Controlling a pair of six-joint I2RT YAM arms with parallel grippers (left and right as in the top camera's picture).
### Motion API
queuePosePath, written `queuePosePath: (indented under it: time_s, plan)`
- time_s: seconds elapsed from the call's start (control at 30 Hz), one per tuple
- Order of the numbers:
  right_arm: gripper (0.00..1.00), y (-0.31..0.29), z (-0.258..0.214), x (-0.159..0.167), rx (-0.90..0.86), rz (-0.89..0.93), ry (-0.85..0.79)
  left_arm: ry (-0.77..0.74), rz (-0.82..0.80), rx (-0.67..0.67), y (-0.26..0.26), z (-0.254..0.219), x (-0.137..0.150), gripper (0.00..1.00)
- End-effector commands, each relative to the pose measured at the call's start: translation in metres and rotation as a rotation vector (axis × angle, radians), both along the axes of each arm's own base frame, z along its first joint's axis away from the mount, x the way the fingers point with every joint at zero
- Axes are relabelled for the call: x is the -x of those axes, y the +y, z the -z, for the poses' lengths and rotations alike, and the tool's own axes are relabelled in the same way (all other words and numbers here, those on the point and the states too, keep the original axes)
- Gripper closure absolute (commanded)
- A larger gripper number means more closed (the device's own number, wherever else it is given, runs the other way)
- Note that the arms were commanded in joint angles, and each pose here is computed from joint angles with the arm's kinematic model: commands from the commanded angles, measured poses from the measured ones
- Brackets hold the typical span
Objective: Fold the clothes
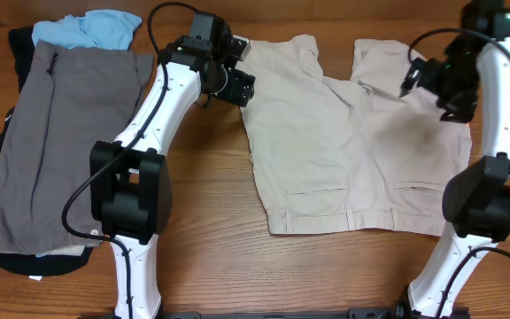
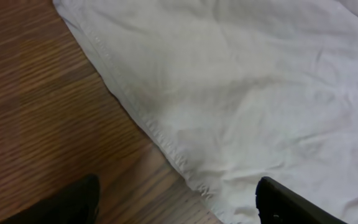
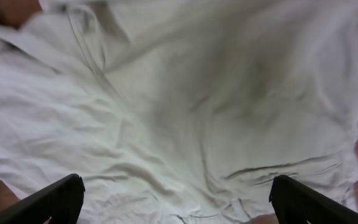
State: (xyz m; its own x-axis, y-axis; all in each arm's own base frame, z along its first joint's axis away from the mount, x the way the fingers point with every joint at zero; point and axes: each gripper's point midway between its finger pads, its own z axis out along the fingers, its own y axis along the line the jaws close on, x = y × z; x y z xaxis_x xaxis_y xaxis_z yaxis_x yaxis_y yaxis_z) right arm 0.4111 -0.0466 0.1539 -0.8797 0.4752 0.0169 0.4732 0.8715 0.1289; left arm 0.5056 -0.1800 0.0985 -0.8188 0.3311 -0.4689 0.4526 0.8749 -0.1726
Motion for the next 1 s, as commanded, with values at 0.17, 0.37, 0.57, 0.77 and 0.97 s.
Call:
queuePosePath:
  time_s: [0.17, 0.37, 0.57, 0.77, 0.97]
  plan:
    - [0.0, 0.005, 0.028, 0.008, -0.008, 0.021, 0.057, -0.012, 0.061, -0.029, -0.002, 0.016, 0.004, 0.23]
    - [0.01, 0.003, 0.044, 0.005, -0.007, 0.05, 0.055, -0.015, 0.034, -0.069, 0.011, 0.019, 0.001, 0.23]
    - [0.01, -0.011, 0.09, 0.035, 0.046, 0.123, 0.174, 0.003, 0.019, -0.073, 0.02, 0.019, 0.003, 0.21]
    - [0.0, -0.03, 0.098, 0.042, 0.039, 0.169, 0.184, 0.074, 0.074, 0.011, -0.007, 0.02, 0.023, 0.23]
    - [0.0, -0.035, 0.098, 0.033, 0.024, 0.175, 0.143, 0.17, 0.103, 0.05, -0.034, 0.027, 0.051, 0.3]
